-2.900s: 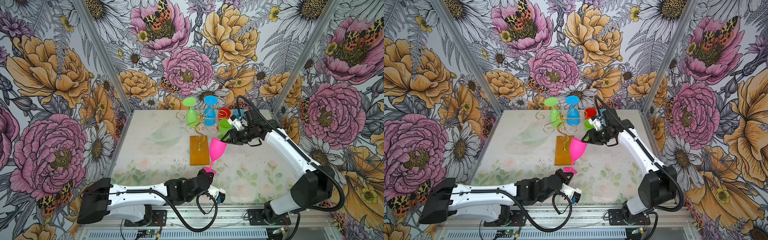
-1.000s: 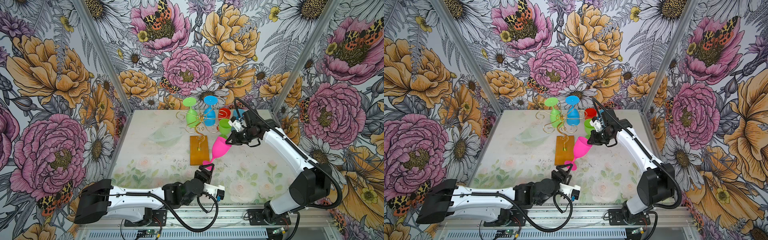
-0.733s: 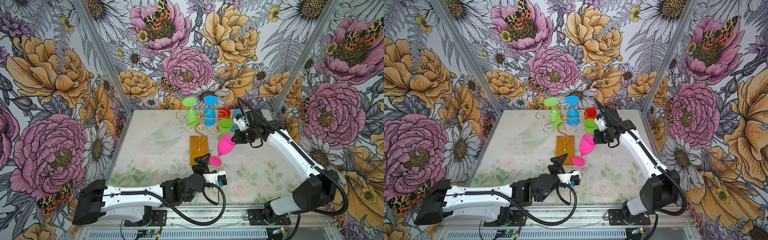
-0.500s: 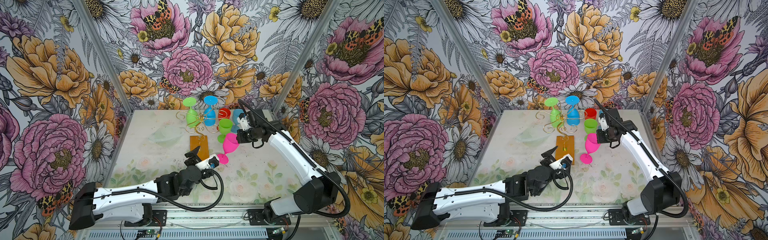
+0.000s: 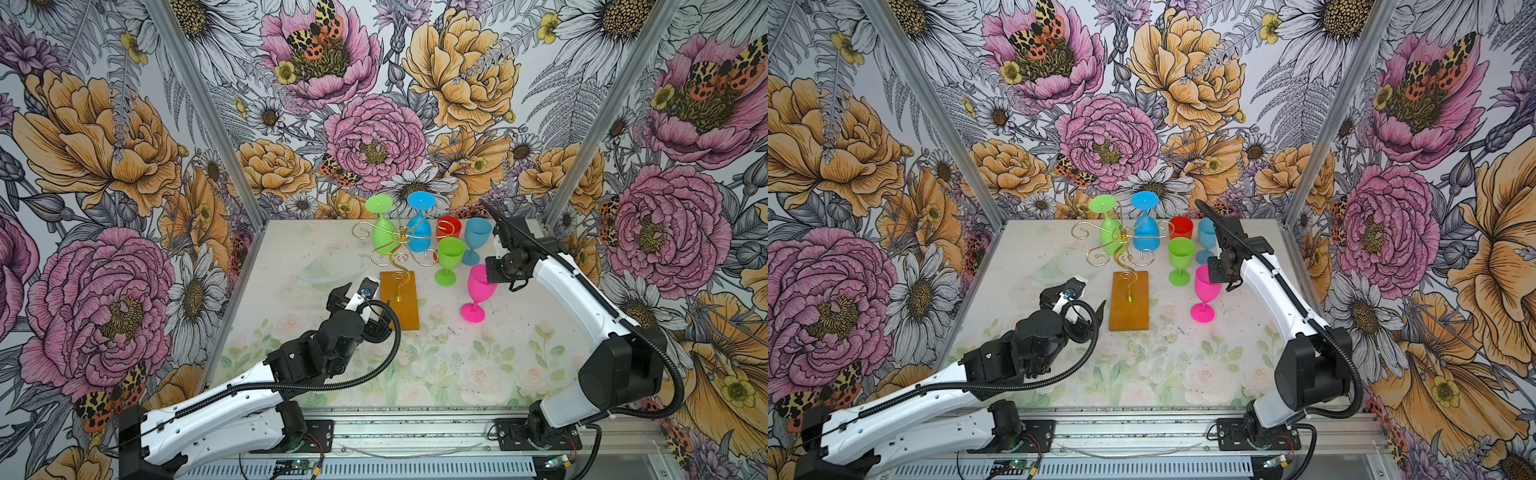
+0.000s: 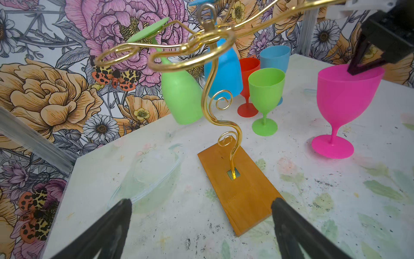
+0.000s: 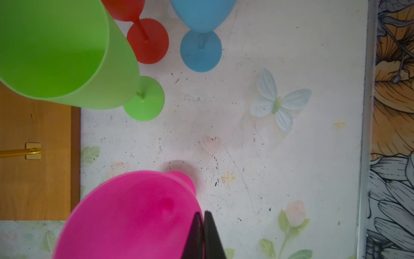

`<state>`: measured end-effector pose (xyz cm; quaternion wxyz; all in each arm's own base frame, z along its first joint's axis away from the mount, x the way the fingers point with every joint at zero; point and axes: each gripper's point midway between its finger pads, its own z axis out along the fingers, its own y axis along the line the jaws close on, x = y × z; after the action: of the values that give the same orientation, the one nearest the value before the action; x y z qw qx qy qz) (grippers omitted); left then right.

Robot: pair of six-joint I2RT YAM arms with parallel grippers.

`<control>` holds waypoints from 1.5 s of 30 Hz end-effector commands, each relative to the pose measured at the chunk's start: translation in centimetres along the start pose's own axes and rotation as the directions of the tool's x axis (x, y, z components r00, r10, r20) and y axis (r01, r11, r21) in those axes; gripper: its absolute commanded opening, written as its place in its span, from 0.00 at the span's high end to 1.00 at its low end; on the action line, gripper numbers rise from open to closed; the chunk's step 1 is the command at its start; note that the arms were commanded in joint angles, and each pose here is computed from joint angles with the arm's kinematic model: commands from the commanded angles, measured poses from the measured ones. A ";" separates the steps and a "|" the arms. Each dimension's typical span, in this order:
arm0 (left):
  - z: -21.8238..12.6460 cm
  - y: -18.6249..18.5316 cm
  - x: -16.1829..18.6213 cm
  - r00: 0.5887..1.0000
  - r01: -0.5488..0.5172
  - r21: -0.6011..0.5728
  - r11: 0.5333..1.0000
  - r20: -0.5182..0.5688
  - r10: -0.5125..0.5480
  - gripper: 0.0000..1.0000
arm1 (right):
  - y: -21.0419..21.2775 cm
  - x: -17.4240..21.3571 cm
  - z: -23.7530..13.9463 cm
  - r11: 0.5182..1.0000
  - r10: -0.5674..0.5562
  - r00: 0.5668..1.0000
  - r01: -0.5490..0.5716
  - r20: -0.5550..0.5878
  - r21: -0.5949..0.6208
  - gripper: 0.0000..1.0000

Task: Take the wine glass off the wine glass rack
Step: 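Carry the pink glass beside the green glass and stand it upright while the left withdraws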

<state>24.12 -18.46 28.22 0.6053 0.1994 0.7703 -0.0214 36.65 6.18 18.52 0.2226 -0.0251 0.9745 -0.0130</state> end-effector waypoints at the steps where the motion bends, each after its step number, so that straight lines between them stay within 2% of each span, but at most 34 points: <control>1: -0.2 0.8 1.0 0.994 0.110 0.025 0.994 -0.031 -0.109 0.01 | -1.5 -3.3 -0.5 0.996 0.025 0.995 -0.033 0.095 0.077 1.00; 7: -0.3 3.2 2.3 0.976 0.212 0.001 0.977 -0.049 -0.212 0.01 | -2.0 -5.8 0.8 0.995 0.049 0.988 -0.062 0.148 0.083 1.00; 22: -0.4 5.1 2.9 0.959 0.273 -0.029 0.961 -0.065 -0.275 0.01 | -2.8 -10.8 3.6 0.991 0.094 0.970 -0.112 0.226 0.067 1.00; 45: -0.4 5.9 2.9 0.949 0.308 -0.041 0.951 -0.056 -0.310 0.01 | -2.2 -11.3 6.0 0.993 0.094 0.975 -0.107 0.202 0.052 1.00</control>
<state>25.29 -12.11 27.09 0.5775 0.0728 0.8086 -0.0858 48.28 4.19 17.15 0.3001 0.0236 0.9527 -0.0418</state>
